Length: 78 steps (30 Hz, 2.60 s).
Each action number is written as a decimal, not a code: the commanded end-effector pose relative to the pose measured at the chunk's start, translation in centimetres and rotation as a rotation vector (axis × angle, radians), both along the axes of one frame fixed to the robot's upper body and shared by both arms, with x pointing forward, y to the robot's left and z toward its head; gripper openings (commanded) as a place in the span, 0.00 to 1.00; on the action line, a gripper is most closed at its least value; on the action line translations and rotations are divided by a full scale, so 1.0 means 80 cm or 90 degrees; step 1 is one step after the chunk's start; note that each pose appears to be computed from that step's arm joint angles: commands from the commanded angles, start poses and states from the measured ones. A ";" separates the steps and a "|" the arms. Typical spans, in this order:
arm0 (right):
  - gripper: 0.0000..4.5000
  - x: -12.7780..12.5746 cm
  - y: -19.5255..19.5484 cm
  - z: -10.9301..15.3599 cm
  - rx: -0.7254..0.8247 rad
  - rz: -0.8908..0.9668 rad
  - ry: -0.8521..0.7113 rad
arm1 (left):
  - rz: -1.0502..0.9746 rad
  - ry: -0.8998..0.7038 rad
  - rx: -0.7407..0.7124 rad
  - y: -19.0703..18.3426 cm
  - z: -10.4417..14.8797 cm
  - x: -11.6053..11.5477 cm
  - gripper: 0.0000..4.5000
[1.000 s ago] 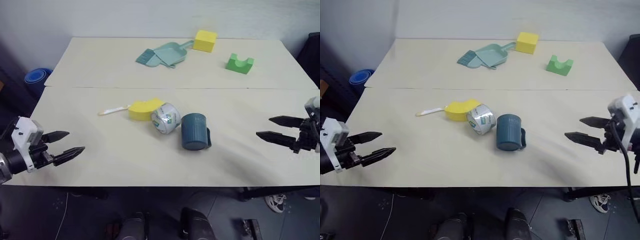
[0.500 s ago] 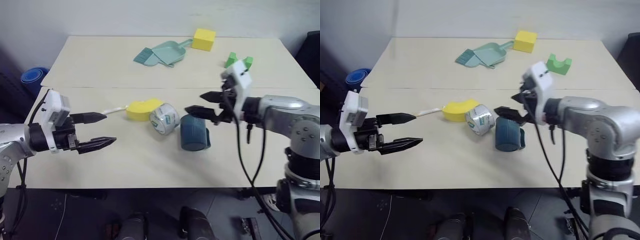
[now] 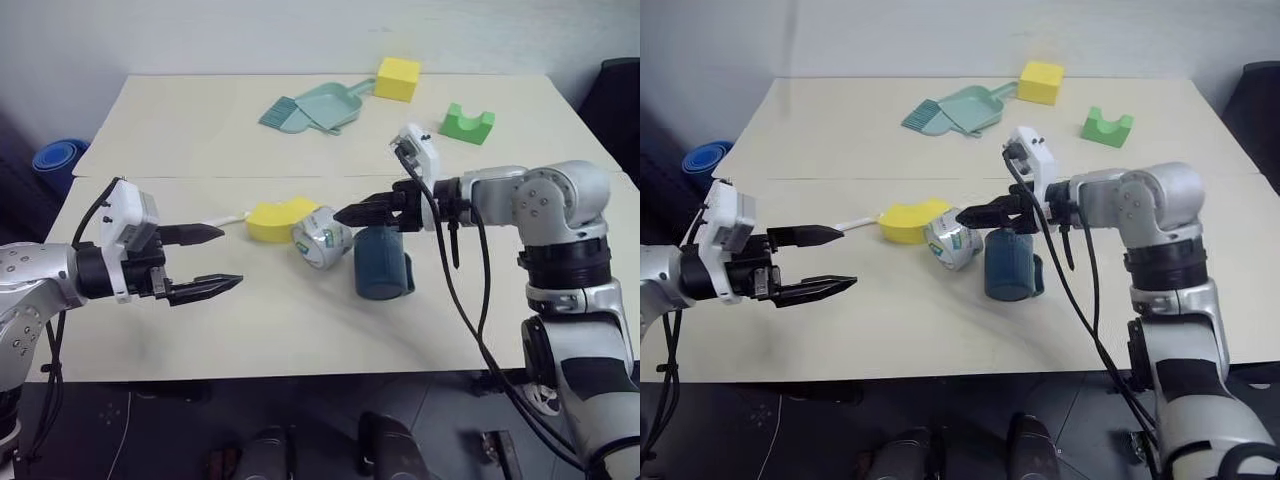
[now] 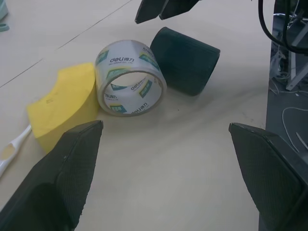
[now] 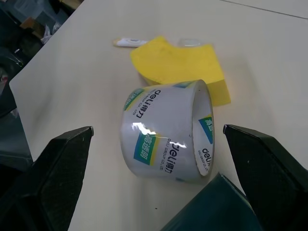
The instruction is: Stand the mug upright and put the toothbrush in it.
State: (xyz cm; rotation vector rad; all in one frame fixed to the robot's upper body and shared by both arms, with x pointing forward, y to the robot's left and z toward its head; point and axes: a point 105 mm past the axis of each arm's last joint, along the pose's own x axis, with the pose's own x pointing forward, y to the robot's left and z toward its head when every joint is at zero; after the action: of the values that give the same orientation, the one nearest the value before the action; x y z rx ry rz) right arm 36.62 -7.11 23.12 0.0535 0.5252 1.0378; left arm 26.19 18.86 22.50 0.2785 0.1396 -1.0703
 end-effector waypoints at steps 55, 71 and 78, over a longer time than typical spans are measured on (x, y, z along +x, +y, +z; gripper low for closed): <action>0.03 -0.058 -0.313 0.001 -0.324 -0.374 -0.144 | -0.196 -0.059 -0.103 -0.094 0.045 -0.012 1.00; 0.95 -0.060 -0.347 0.059 -0.381 -0.437 -0.256 | -0.177 -0.077 -0.080 -0.084 0.047 -0.008 1.00; 0.99 -0.008 -0.155 0.115 -0.192 -0.135 -0.379 | 0.009 -0.100 -0.026 -0.002 0.047 0.005 1.00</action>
State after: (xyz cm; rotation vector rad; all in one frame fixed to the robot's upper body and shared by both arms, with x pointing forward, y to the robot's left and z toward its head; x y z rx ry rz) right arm 35.82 -24.07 32.42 -0.4260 0.1572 0.5299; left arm 26.30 16.34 25.08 0.2669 0.0111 -1.1433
